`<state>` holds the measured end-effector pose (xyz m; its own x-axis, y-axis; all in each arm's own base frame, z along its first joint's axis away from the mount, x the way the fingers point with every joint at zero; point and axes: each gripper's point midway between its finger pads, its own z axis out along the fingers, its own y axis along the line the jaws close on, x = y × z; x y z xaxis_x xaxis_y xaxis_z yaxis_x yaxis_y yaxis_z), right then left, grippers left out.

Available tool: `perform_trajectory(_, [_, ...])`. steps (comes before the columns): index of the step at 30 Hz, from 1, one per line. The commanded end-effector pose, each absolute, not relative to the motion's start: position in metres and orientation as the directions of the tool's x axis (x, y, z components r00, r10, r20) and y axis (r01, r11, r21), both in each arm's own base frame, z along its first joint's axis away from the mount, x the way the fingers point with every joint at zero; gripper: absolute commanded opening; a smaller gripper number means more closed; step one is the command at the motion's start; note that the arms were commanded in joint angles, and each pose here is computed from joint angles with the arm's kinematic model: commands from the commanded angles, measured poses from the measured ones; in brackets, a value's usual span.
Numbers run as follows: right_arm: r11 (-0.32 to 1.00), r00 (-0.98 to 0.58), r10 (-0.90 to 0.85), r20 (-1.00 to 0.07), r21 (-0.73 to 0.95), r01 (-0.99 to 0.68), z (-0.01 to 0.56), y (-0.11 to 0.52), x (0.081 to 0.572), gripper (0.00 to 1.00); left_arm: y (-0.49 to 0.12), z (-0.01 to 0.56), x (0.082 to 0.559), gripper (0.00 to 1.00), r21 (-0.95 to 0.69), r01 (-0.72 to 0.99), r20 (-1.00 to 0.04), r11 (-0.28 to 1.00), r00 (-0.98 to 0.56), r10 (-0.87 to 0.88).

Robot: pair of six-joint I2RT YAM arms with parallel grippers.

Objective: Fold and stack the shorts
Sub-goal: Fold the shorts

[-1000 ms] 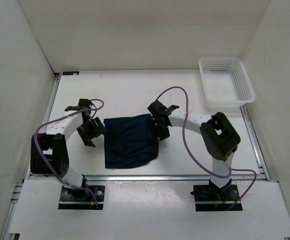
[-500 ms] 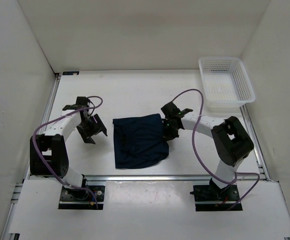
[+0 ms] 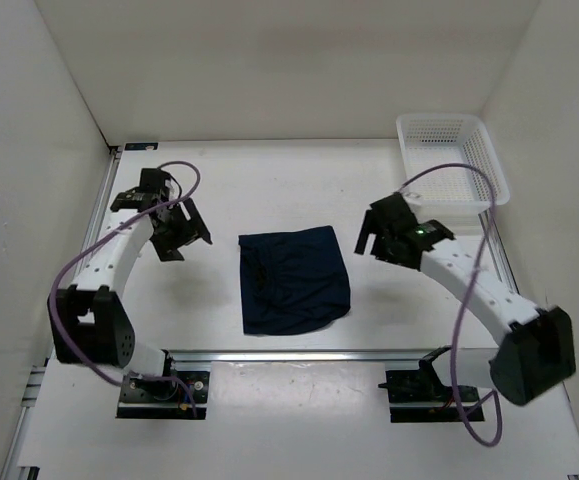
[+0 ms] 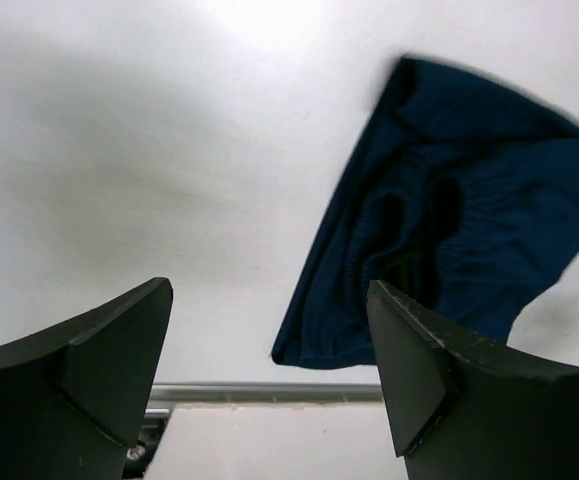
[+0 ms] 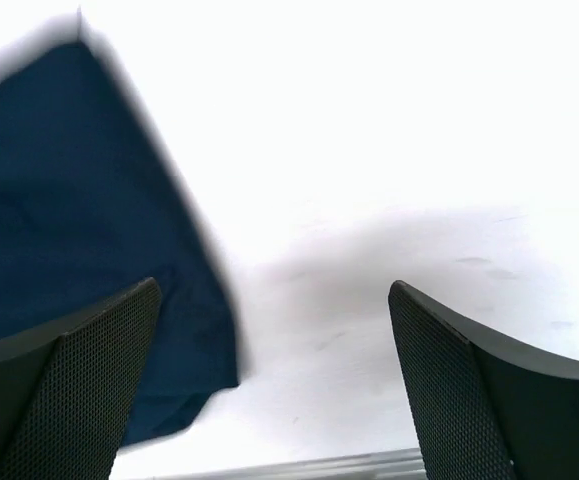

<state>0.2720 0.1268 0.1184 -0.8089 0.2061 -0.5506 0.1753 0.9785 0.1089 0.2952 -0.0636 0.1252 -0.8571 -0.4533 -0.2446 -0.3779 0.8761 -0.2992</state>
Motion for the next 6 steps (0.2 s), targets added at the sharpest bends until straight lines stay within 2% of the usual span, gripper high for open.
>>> perform_trajectory(1, [0.935,-0.651,0.273,-0.708,0.036,0.353,0.176,0.062,0.277,0.99,-0.05,0.205,0.304,0.9,-0.314,-0.293,-0.491,0.903,-0.764,-0.418])
perform_trajectory(4, [0.9,-0.563,0.311,-0.766,0.047,0.433,0.202,0.031,0.269,0.99,-0.036,0.252,0.3,0.91,-0.308,-0.294,-0.612,0.905,-0.667,-0.426])
perform_trajectory(6, [0.875,-0.517,0.315,-0.796,0.033,0.483,0.213,0.013,0.262,0.99,-0.033,0.274,0.292,0.91,-0.324,-0.281,-0.655,0.903,-0.622,-0.428])
